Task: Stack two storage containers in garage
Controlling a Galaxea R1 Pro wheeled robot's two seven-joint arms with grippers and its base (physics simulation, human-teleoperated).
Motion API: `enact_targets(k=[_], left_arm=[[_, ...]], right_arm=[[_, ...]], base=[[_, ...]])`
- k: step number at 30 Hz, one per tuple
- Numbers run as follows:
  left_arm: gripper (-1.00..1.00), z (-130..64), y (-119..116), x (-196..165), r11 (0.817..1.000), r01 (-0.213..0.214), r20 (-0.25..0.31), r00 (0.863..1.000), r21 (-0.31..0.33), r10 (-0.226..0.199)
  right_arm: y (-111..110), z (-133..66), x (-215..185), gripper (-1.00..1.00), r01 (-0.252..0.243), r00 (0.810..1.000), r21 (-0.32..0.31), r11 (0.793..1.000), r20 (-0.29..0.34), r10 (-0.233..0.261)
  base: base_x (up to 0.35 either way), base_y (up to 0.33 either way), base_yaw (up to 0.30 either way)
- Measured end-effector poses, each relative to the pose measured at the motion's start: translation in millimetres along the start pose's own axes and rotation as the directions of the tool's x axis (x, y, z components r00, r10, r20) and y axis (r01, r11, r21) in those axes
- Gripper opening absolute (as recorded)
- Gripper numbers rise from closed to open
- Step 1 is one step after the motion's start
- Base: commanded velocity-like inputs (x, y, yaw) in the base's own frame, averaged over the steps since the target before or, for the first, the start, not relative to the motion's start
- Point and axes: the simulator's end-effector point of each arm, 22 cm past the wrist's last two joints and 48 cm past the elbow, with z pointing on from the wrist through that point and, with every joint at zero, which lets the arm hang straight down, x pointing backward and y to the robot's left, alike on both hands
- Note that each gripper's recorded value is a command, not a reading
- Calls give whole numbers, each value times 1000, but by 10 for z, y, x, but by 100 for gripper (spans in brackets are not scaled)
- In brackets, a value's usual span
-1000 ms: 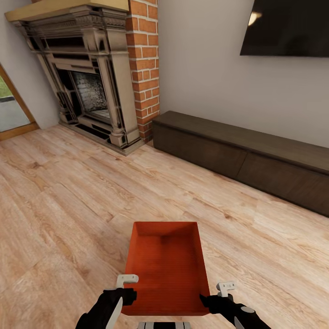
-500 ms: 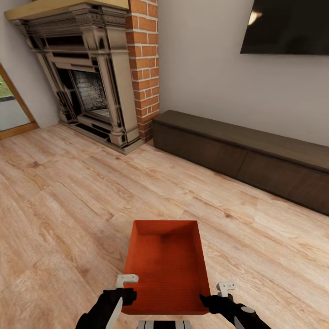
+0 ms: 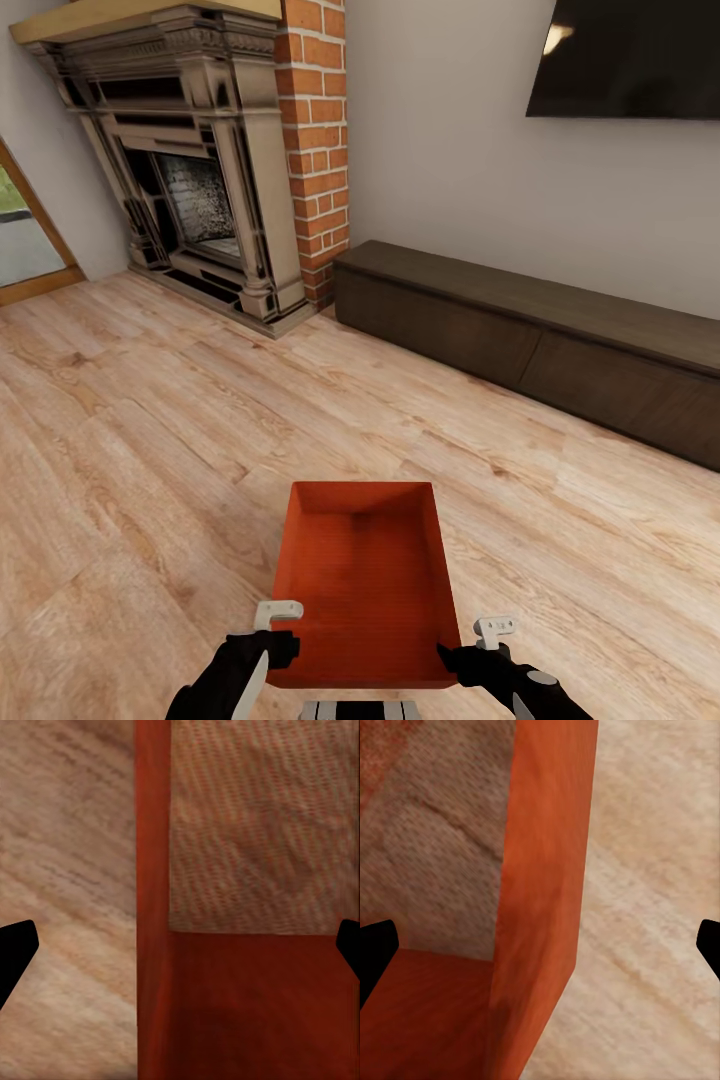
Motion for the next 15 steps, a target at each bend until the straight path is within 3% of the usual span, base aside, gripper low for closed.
enact_targets(k=[15], left_arm=[[100,0,11,-25,1000,5,12,1000,-5,-5]], right_arm=[[0,0,0,100,0,1000,0,1000,0,0]], base=[[0,0,0]])
